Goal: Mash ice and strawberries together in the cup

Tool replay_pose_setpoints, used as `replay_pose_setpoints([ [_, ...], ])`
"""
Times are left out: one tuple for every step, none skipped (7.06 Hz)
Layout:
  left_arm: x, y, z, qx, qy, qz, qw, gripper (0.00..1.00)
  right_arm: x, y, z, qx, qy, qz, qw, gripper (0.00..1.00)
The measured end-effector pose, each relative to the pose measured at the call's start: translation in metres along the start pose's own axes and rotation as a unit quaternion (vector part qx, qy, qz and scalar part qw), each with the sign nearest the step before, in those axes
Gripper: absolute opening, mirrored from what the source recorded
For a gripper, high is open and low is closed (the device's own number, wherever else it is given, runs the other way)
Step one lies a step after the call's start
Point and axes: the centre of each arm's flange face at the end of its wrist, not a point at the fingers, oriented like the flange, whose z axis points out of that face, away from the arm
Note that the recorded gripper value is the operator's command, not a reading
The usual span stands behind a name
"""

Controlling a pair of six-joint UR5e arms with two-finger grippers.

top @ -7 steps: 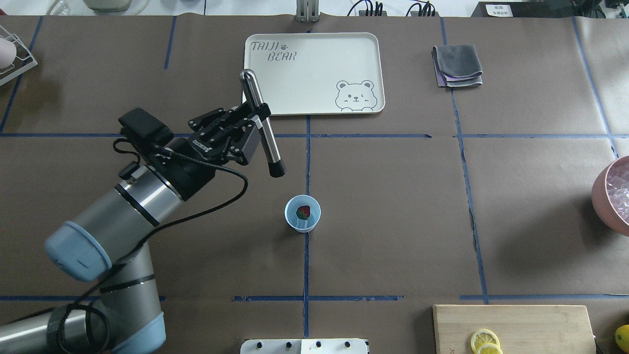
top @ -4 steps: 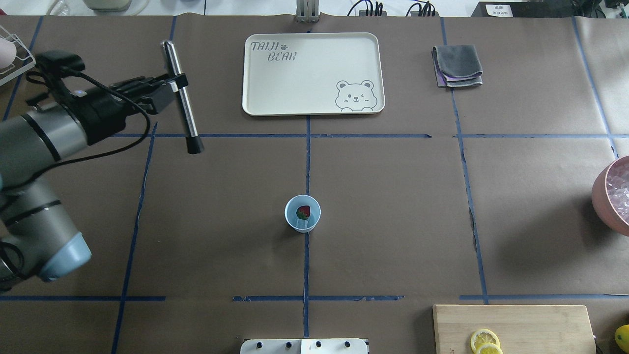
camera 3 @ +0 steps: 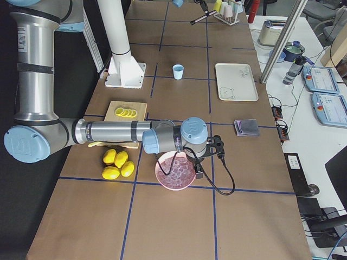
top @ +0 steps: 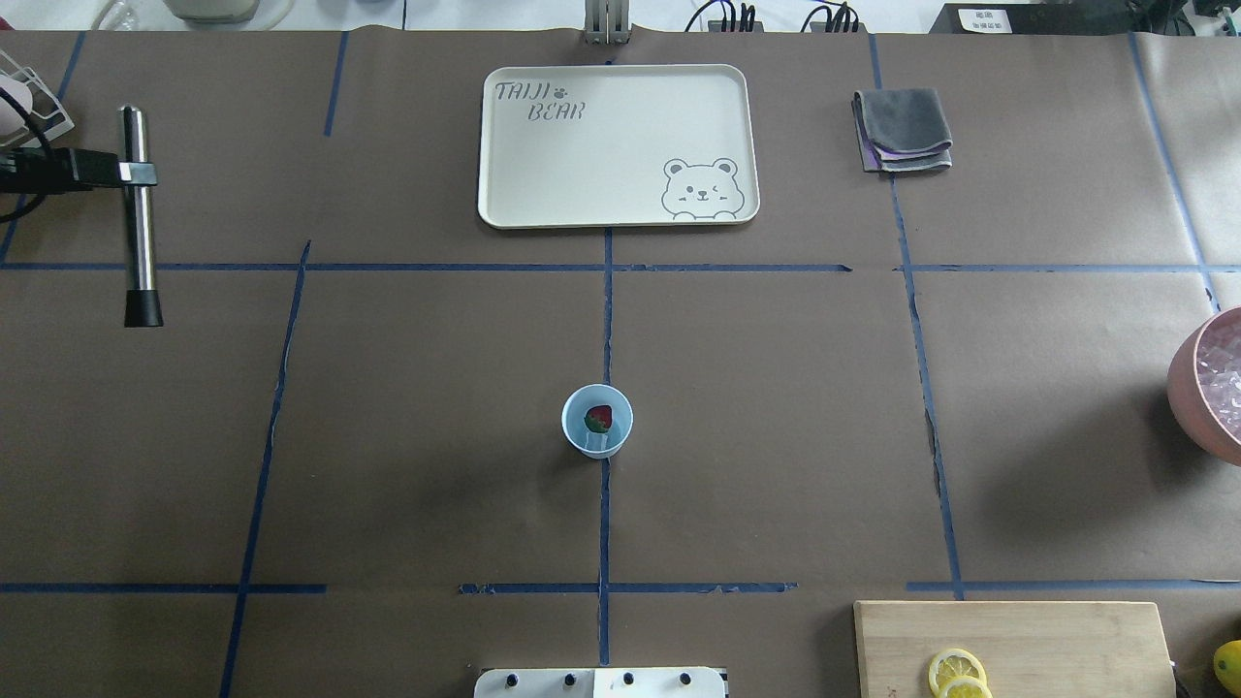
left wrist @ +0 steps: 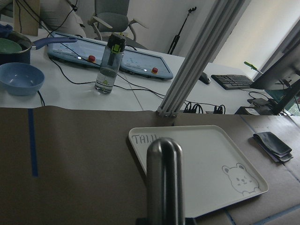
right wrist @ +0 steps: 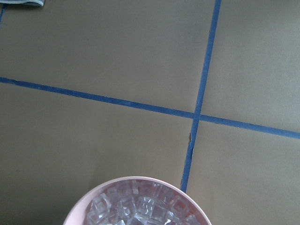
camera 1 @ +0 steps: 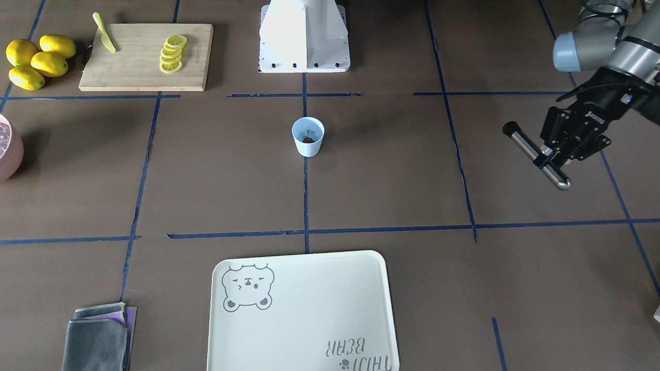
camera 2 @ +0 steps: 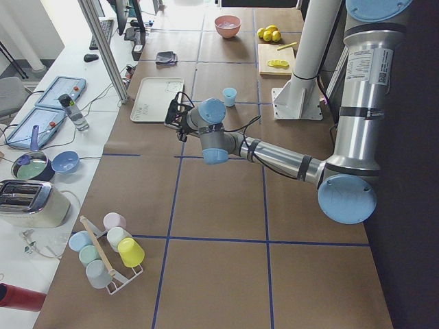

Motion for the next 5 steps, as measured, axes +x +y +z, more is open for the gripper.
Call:
replay_pose_setpoints([
  [-0.022, 0.002, -0.014, -0.044, -0.010, -0.041, 0.9982, 0.00, 0.000, -0.001, 0.000, 0.000, 0.000, 0.000, 1.0000, 1.00],
  [-0.046, 0.014, -0.020, -0.075, -0.026, -0.077, 0.9939, 0.00, 0.000, -0.003, 0.000, 0.000, 0.000, -0.001, 1.0000, 1.00],
  [-0.073, 0.028, -0.021, -0.107, -0.045, -0.114, 0.9867, 0.00, 0.000, -0.004, 0.000, 0.000, 0.000, 0.000, 1.0000, 1.00],
  [-0.096, 0.041, -0.018, -0.132, -0.059, -0.136, 0.9801, 0.00, 0.002, -0.004, 0.002, -0.002, 0.000, 0.002, 1.0000, 1.00],
  [-0.119, 0.052, -0.012, -0.150, -0.069, -0.134, 0.9771, 0.00, 0.004, -0.004, 0.004, -0.003, 0.001, 0.003, 1.0000, 1.00],
])
